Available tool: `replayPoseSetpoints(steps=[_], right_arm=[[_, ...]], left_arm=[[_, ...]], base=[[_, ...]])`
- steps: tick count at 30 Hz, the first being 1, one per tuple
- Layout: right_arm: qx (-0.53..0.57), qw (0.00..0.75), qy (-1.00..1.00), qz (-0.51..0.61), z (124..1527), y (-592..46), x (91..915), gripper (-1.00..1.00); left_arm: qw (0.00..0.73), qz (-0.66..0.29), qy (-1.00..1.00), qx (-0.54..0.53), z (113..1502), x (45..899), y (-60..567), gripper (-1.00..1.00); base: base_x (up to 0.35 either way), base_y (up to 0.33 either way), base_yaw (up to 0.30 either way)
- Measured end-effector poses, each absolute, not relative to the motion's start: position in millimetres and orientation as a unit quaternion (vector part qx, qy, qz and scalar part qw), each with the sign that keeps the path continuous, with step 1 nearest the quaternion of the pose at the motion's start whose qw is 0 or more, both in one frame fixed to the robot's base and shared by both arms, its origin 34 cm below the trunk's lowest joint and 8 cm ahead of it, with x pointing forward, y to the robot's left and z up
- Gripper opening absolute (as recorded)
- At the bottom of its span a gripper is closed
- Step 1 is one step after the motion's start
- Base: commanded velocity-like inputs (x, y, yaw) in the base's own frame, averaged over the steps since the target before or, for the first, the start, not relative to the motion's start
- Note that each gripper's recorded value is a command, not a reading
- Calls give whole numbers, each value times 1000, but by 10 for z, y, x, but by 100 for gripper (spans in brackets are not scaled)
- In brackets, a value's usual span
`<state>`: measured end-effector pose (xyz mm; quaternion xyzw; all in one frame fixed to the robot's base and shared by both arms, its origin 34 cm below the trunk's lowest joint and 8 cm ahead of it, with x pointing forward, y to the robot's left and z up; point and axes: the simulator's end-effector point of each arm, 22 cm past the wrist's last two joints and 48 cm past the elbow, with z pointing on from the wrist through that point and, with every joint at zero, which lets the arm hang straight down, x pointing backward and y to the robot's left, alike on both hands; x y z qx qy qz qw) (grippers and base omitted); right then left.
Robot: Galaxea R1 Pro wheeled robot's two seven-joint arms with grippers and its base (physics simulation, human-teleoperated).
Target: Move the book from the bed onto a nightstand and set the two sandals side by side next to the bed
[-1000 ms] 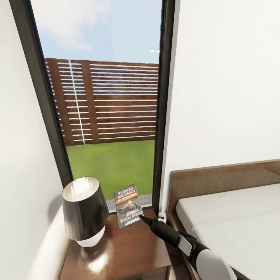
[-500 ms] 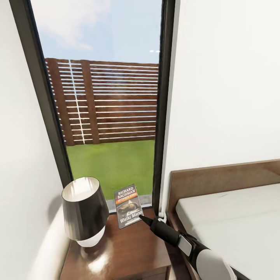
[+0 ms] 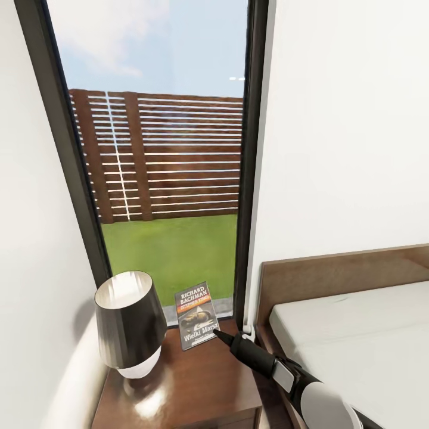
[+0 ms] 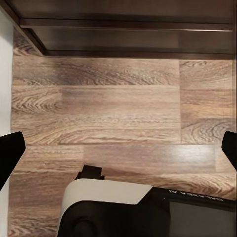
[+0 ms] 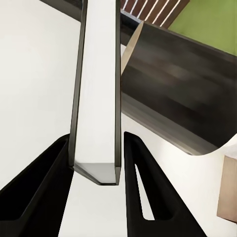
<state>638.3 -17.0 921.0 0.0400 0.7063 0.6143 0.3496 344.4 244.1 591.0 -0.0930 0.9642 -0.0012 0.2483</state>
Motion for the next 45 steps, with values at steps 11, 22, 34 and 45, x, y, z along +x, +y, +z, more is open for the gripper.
replayPoseSetpoints(steps=[11,22,34,45], right_arm=[[45,349,712,607,9169,-200,6405,-100],[64,341,740,576,8979,-243,6460,-100],[93,310,780,536,8697,-296,6470,-100],[114,290,800,512,8457,-333,6484,-100]], left_arm=[[225,-19,970,-90,5989,3679,2348,100],[253,-33,963,-84,6263,4161,2272,100],[255,-36,963,-81,6319,4239,2251,100],[300,-57,949,-74,6714,4794,2135,100]], base=[[0,0,0],[0,0,0],[0,0,0],[0,0,0]])
